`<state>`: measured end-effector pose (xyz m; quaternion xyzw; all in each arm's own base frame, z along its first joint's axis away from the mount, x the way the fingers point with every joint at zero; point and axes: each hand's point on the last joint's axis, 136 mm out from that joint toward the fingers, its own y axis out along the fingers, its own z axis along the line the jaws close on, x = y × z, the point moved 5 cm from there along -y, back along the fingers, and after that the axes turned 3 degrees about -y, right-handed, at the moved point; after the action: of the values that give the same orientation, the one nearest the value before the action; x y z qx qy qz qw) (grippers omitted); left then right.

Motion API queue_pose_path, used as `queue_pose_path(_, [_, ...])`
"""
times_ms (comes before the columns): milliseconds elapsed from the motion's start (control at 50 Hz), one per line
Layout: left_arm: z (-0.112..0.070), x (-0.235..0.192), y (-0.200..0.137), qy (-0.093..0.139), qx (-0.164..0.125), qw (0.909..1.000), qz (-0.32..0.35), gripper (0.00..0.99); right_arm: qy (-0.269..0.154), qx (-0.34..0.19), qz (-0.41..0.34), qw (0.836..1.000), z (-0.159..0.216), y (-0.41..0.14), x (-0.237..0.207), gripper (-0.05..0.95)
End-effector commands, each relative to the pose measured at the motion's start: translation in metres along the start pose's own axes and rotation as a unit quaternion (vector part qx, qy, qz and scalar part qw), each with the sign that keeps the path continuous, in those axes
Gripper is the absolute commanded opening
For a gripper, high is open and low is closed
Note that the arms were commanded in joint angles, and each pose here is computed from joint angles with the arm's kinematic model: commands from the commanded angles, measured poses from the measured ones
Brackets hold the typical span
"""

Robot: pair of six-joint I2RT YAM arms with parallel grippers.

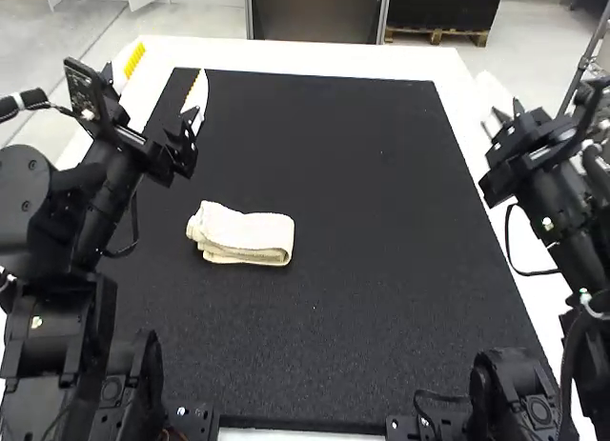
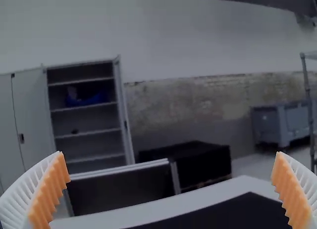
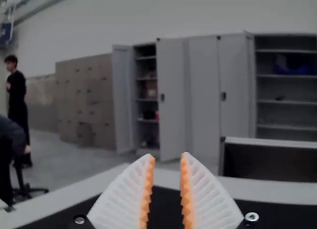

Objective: Fold the towel.

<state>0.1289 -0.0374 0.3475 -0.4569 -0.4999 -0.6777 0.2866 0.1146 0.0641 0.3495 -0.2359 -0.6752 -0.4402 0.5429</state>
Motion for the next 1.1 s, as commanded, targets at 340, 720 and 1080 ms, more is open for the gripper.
queue_pose_path(340, [0.005, -0.031, 0.000, 0.048, -0.002, 0.9978, -0.045, 0.959, -0.114, -0.020, 0.024, 0.993, -0.011, 0.005, -0.037, 0.92])
queue_pose_path(720, [0.022, -0.085, -0.004, 0.008, 0.042, 0.9991, 0.000, 0.959, -0.118, -0.132, -0.018, 0.984, -0.046, 0.007, -0.079, 0.92])
queue_pose_path(1080, [0.044, -0.138, -0.014, 0.030, 0.118, 0.9869, 0.105, 0.961, -0.093, -0.207, 0.103, 0.968, -0.070, -0.006, -0.153, 0.92])
